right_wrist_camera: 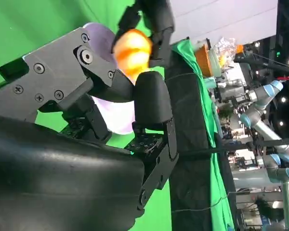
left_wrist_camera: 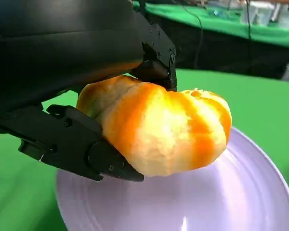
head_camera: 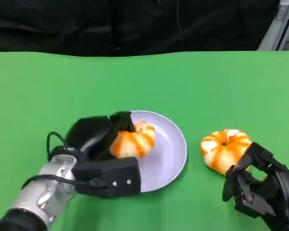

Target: Grasp the bread from the table and place it into the plate.

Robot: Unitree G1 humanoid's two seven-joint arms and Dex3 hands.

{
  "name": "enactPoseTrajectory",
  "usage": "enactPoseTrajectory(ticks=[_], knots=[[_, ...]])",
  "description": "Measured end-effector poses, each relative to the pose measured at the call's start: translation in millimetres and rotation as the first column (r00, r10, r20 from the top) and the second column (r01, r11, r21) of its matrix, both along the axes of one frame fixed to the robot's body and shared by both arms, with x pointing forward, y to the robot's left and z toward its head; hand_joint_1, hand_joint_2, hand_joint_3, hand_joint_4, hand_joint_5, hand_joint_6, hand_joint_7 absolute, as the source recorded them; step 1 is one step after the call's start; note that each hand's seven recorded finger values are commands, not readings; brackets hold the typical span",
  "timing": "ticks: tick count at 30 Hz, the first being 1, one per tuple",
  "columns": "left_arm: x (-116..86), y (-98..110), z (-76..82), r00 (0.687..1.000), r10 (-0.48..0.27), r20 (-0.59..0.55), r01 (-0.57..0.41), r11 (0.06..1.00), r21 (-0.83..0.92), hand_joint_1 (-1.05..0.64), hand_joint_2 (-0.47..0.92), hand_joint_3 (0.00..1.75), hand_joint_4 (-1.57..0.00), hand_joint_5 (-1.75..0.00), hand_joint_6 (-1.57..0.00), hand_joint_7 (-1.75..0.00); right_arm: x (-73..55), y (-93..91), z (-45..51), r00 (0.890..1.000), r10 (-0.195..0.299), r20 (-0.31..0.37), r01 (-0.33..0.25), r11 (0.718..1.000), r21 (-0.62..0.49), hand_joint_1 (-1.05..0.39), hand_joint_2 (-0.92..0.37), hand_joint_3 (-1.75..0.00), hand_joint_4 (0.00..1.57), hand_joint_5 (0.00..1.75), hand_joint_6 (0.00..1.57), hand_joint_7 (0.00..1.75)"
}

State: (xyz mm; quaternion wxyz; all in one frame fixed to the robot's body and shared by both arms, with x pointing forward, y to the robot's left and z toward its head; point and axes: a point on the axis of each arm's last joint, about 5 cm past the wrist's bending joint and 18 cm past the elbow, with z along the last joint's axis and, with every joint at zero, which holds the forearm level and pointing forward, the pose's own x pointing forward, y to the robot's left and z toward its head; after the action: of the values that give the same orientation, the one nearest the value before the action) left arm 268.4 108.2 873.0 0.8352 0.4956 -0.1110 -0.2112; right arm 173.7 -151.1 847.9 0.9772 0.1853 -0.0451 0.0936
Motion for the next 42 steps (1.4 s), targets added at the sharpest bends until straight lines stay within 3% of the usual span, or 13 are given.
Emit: enactPoseTrajectory(ticks=[2,4,5,6,7,9,11,21,31,34,37,42], knots=[[1,-1,-3.0,1.000,-0.006,-0.015,0.006,1.000,0.004,-0.05,0.92,0.26,-0.56,-1.75,-0.52,-1.63,-0.1,0.3,0.6,1.000,0.002,-0.003,-0.002,1.000,0.001,-0.16,-0.54,-1.14,0.87,1.75,0.64,1.71],[2,-1,-4.7,1.000,-0.009,-0.022,0.009,1.000,0.004,-0.26,0.92,0.36,-0.56,-1.17,-0.66,-0.84,-0.4,0.5,1.8,1.000,0.002,0.002,-0.002,1.000,0.000,-0.16,-0.54,-1.13,0.87,1.75,0.64,1.71],[2,-1,-4.8,1.000,-0.014,-0.022,0.014,1.000,0.003,-0.55,0.92,0.43,-0.43,-0.65,-0.57,-0.37,-0.5,0.5,2.1,1.000,0.001,0.004,-0.001,1.000,0.000,-0.16,-0.54,-1.14,0.87,1.75,0.65,1.72],[2,-1,-4.7,1.000,-0.020,-0.022,0.020,1.000,0.005,-0.66,0.92,0.46,-0.39,-0.39,-0.53,-0.19,-0.5,0.5,2.2,1.000,0.001,0.004,-0.001,1.000,0.000,-0.16,-0.54,-1.14,0.87,1.75,0.65,1.72],[2,-1,-4.7,0.999,-0.025,-0.023,0.025,1.000,0.009,-0.82,0.92,0.49,-0.23,-0.17,-0.40,-0.08,-0.5,0.6,2.3,1.000,0.001,0.005,-0.001,1.000,0.000,-0.16,-0.54,-1.14,0.88,1.75,0.65,1.72],[2,1,-4.0,0.999,-0.042,-0.034,0.043,0.999,0.026,-0.94,0.92,0.52,-0.06,-0.04,-0.28,-0.02,-0.4,0.9,2.7,1.000,0.002,0.006,-0.003,1.000,0.001,-0.15,-0.54,-1.14,0.88,1.75,0.65,1.72],[2,4,-3.3,0.998,-0.053,-0.047,0.055,0.998,0.044,-0.98,0.92,0.53,-0.02,-0.01,-0.23,0.00,-0.3,1.1,2.8,1.000,0.004,0.001,-0.004,1.000,0.002,-0.16,-0.55,-1.14,0.88,1.75,0.64,1.72],[2,7,-4.0,0.993,-0.081,-0.081,0.089,0.992,0.094,-1.05,0.92,0.60,0.00,0.00,-0.06,0.00,-0.5,1.0,2.5,1.000,0.004,-0.001,-0.004,1.000,0.002,-0.17,-0.55,-1.14,0.87,1.75,0.64,1.71],[4,11,2.0,0.985,-0.108,-0.137,0.118,0.990,0.071,-1.05,0.92,0.61,-0.01,0.00,-0.11,-0.03,-0.5,1.2,2.4,1.000,0.006,-0.004,-0.006,1.000,-0.011,-0.17,-0.54,-1.14,0.87,1.75,0.63,1.73],[6,13,7.9,0.978,-0.125,-0.166,0.134,0.990,0.046,-1.05,0.92,0.57,-0.18,-0.07,-0.26,-0.07,-0.5,1.0,2.4,1.000,0.010,-0.002,-0.010,1.000,-0.010,-0.17,-0.54,-1.14,0.87,1.75,0.64,1.72],[7,12,13.4,0.975,-0.135,-0.175,0.144,0.989,0.035,-1.04,0.92,0.55,-0.25,-0.08,-0.31,-0.06,-0.6,0.8,2.3,1.000,0.009,-0.002,-0.009,1.000,-0.010,-0.17,-0.54,-1.13,0.87,1.75,0.64,1.72],[7,14,16.8,0.971,-0.144,-0.193,0.146,0.989,-0.004,-1.05,0.92,0.56,-0.14,-0.01,-0.27,-0.01,-0.6,0.5,2.3,1.000,0.012,-0.001,-0.012,1.000,-0.010,-0.18,-0.54,-1.13,0.87,1.75,0.63,1.72]])
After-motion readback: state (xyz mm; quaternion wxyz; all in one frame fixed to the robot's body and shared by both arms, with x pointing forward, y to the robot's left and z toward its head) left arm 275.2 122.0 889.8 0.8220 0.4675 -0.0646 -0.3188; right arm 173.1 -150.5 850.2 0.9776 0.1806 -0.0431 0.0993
